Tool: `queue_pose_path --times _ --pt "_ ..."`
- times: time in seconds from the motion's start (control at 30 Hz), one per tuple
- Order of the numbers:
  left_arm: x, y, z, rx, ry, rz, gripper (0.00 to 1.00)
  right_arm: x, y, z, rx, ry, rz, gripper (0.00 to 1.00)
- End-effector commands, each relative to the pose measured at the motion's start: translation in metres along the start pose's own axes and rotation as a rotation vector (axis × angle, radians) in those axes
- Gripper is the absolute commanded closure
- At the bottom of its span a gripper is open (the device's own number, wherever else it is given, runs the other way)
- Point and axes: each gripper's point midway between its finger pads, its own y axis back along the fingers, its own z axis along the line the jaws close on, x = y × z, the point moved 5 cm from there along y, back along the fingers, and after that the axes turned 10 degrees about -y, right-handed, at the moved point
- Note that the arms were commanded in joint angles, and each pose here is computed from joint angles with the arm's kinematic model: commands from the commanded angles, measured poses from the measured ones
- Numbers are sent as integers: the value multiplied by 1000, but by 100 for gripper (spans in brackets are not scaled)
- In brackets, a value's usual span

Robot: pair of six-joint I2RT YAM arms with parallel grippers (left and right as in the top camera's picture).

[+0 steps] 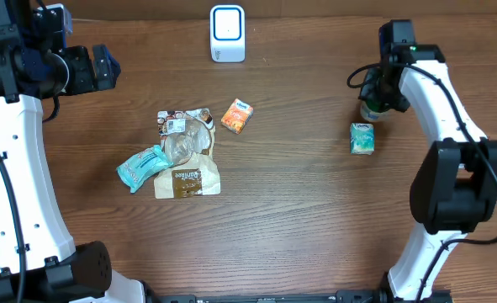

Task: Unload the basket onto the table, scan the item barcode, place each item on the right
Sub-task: 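Carry the jar right and set it beside the Kleenex pack, then move the right gripper to the orange packet and grasp it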

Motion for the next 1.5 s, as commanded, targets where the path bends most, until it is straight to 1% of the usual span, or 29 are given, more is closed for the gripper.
queue_pose_path --times 0.0,0.03,0.07,0.13,0.2,0.23,0.37,0.4,0.47,0.57,0.6,0.63,0.7,0.77,0.87,1.0,1.1,1.13,1.17,1.2,1.23,1.27,1.33,1.47 --pt "-3 5 -2 6 -26 -20 0 1 -11 6 -3 -8 5 61" --pt "-3 5 -2 6 -26 -20 0 1 -13 6 -3 -9 5 60" --pt "-3 5 -2 6 -26 -20 0 1 -14 7 -3 -9 6 50" --pt "-3 5 -2 6 -26 -20 0 0 -14 7 -5 -9 1 34" --pt "-3 5 -2 6 -26 -20 0 -2 -12 8 -12 -8 -4 0" --pt "-3 5 -2 6 -26 -20 0 -4 -6 10 -23 27 2 0" --pt "-3 5 -2 6 -26 -20 0 -12 28 12 -44 28 26 0" --pt "-3 5 -2 6 -26 -20 0 -17 54 18 -100 26 42 0" --pt "-3 5 -2 6 -26 -20 0 -22 80 30 -202 27 54 0" --pt "-3 5 -2 6 -26 -20 0 -17 120 61 -474 85 121 0" --pt "-3 5 -2 6 -26 -20 0 -12 130 75 -588 132 149 4" --pt "-3 5 -2 6 -26 -20 0 -9 136 84 -656 150 166 5" --pt "-3 5 -2 6 -26 -20 0 -2 139 101 -724 175 182 5" --pt "-3 5 -2 6 -26 -20 0 7 133 116 -718 180 189 11" --pt "-3 5 -2 6 -26 -20 0 26 116 139 -657 156 205 15" --pt "-3 5 -2 6 -26 -20 0 56 91 179 -606 203 183 21" --pt "-3 5 -2 6 -26 -20 0 76 71 209 -571 234 149 33" --pt "-3 5 -2 6 -26 -20 0 80 65 215 -559 230 139 40" --pt "-3 5 -2 6 -26 -20 0 86 54 227 -550 240 118 60" --pt "-3 5 -2 6 -26 -20 0 90 48 235 -553 251 105 67" --pt "-3 5 -2 6 -26 -20 0 93 44 240 -558 256 99 68" --pt "-3 5 -2 5 -26 -21 0 98 35 253 -579 268 86 68" --pt "-3 5 -2 6 -26 -20 0 100 27 262 -602 274 76 68" --pt "-3 5 -2 6 -26 -20 0 115 20 279 -674 294 130 71"
